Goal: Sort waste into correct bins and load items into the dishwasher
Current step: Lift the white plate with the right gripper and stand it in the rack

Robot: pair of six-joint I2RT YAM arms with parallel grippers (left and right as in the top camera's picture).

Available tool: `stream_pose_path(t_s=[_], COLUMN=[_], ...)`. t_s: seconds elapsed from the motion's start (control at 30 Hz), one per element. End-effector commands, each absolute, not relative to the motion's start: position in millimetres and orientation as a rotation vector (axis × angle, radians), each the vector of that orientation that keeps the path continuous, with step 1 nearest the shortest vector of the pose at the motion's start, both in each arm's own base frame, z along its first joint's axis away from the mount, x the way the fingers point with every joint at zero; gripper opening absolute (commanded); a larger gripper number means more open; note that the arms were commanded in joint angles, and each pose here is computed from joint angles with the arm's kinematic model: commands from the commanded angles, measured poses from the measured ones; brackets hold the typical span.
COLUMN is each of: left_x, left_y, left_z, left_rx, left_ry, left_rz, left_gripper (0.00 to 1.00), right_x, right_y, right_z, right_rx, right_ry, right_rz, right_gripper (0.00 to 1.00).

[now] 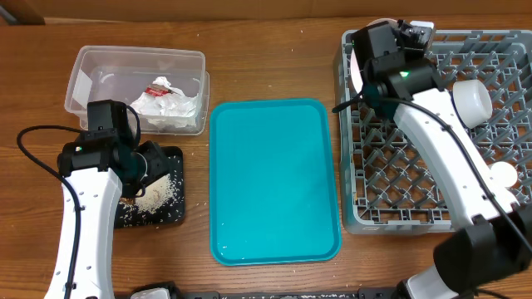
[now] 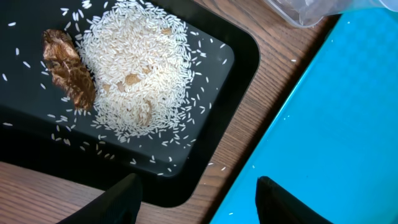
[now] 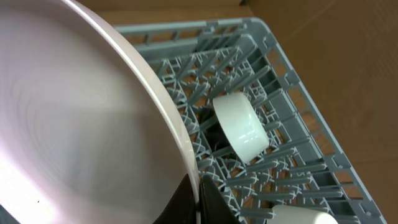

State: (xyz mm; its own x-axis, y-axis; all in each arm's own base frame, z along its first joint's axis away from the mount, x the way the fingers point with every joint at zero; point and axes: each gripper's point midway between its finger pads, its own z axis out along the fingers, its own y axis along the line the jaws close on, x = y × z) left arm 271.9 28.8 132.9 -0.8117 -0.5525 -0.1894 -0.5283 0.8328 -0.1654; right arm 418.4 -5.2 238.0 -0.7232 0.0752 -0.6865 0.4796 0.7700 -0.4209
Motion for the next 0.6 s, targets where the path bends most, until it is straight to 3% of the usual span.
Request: stream_pose_path(t_s=[0.0, 0.2, 0.3, 0.47, 0.5, 0.57], left_x=[274, 274, 274, 274, 274, 275], left_y=[29, 29, 29, 29, 29, 28], left_z=[139, 139, 139, 140, 140, 143], left_rx=[-0.789, -0.789, -0.789, -0.788, -0.787, -0.785], left_ry=[2.78, 2.779, 2.779, 2.777, 2.775, 2.772], left_rz=[-0.147, -0.147, -0.148, -0.149, -0.149, -0.154], left_gripper=[0.61, 0.62, 0.71, 0.73, 0.74, 0.74], right_x=[422, 422, 420, 414, 412, 409], right_y=[-12, -2, 8, 16, 17, 14], right_z=[211, 190, 183, 189, 195, 208], right_rx=[0.441, 0.45, 0.438, 0.45, 0.454, 0.474], right_ry=[2.318, 2.391, 2.441, 2.474, 2.467, 2.443], right_rz=[-0.865, -0.804, -0.731, -0.63, -0.61, -0.575], right_gripper=[0.04, 0.04, 0.11, 0.2, 0.24, 0.45])
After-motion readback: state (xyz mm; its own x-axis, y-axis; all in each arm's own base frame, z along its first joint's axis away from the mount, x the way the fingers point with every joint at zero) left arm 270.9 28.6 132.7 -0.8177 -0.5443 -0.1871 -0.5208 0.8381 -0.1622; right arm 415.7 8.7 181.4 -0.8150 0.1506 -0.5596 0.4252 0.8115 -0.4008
